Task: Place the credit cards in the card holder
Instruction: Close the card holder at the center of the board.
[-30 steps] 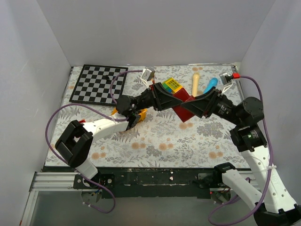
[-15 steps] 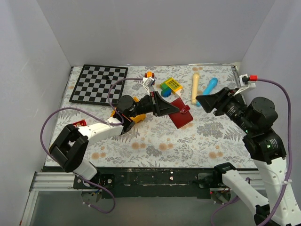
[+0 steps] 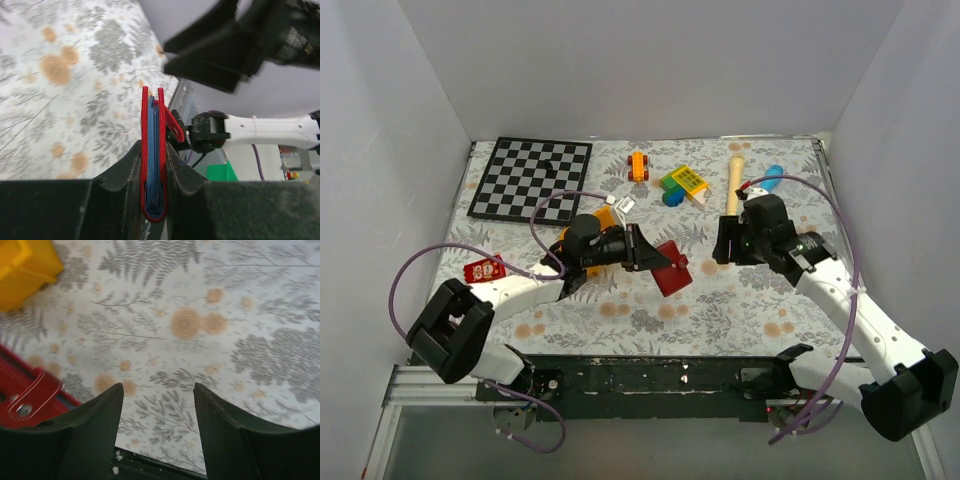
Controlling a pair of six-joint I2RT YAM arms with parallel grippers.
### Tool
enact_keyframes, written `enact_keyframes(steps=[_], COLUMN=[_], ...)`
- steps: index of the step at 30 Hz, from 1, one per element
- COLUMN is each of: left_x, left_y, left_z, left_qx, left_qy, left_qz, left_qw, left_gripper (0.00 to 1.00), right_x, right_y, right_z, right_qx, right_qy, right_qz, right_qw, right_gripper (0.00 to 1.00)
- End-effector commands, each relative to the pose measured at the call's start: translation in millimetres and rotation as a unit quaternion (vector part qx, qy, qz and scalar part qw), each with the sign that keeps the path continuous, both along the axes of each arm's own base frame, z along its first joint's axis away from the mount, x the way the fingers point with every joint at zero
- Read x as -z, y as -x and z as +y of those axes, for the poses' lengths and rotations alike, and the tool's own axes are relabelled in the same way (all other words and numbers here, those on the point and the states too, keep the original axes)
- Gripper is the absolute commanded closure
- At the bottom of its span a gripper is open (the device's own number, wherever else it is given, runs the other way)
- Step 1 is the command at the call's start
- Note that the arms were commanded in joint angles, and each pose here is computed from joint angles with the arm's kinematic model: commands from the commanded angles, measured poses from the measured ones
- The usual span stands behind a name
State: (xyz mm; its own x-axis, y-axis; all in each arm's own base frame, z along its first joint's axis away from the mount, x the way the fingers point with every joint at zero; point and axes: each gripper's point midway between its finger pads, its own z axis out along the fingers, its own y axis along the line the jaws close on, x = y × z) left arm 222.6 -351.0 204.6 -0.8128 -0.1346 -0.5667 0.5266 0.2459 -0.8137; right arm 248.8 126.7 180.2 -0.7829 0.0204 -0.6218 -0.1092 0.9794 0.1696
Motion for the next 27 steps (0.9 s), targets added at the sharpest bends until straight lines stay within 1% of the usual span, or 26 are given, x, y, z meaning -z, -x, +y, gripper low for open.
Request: enact_keyframes(steps=[1,3,5,10,13,16,17,19,21,22,23,24,25,27], left_x=[20.3,42.2,59.9,101.1,120.2,134.0,139.1,147.3,152.8,156.5,160.8,166.9,170.4,175.4], left_y=[-16.0,-17.6,-15.8,-13.4,-4.9,9.8,14.4,14.8,11.3,8.0,5.8,4.3,2.6,1.1], left_z=[22.7,20.0,14.5,9.2,0.0,-14.6,-18.4,-18.2,-13.3,-10.7,-7.1,-2.7,0.8,7.8], left_qx=[-0.006,0.023,0.052,0.074,0.089,0.11,0.114,0.098,0.07,0.055,0.042,0.028,0.016,-0.003], left_qy=[-0.007,-0.019,-0.027,-0.046,-0.056,-0.068,-0.072,-0.083,-0.094,-0.106,-0.122,-0.141,-0.154,-0.176], left_qz=[-0.023,-0.012,0.003,0.044,0.061,0.072,0.077,0.089,0.099,0.102,0.102,0.112,0.116,0.123], left_qw=[1.0,0.999,0.998,0.995,0.993,0.989,0.988,0.988,0.988,0.988,0.986,0.983,0.981,0.977], left_gripper=[1.0,1.0,1.0,1.0,1.0,0.99,0.93,0.72,0.55,0.46,0.4,0.28,0.19,0.15], right_x=[-43.7,-45.9,-38.6,-0.8,19.4,30.2,33.3,36.5,40.1,43.0,45.5,49.4,53.1,60.1], right_y=[5.5,8.6,14.5,28.5,38.5,44.5,46.2,47.3,48.9,48.9,49.0,49.2,49.0,48.5], right_z=[75.3,78.1,81.7,72.8,70.2,68.3,68.0,67.0,66.2,65.1,64.0,62.4,60.3,54.8], right_qx=[-0.135,-0.132,-0.141,-0.125,-0.121,-0.12,-0.12,-0.118,-0.119,-0.116,-0.113,-0.108,-0.102,-0.085], right_qy=[-0.202,-0.246,-0.263,-0.255,-0.256,-0.257,-0.256,-0.256,-0.252,-0.25,-0.247,-0.243,-0.238,-0.228], right_qz=[-0.12,-0.12,-0.106,-0.076,-0.053,-0.045,-0.04,-0.037,-0.034,-0.032,-0.03,-0.027,-0.024,-0.019], right_qw=[0.963,0.953,0.949,0.956,0.957,0.958,0.958,0.959,0.96,0.961,0.962,0.964,0.965,0.97], right_gripper=[0.34,0.34,0.34,0.34,0.34,0.34,0.34,0.34,0.34,0.0,0.49,0.49,0.48,0.48])
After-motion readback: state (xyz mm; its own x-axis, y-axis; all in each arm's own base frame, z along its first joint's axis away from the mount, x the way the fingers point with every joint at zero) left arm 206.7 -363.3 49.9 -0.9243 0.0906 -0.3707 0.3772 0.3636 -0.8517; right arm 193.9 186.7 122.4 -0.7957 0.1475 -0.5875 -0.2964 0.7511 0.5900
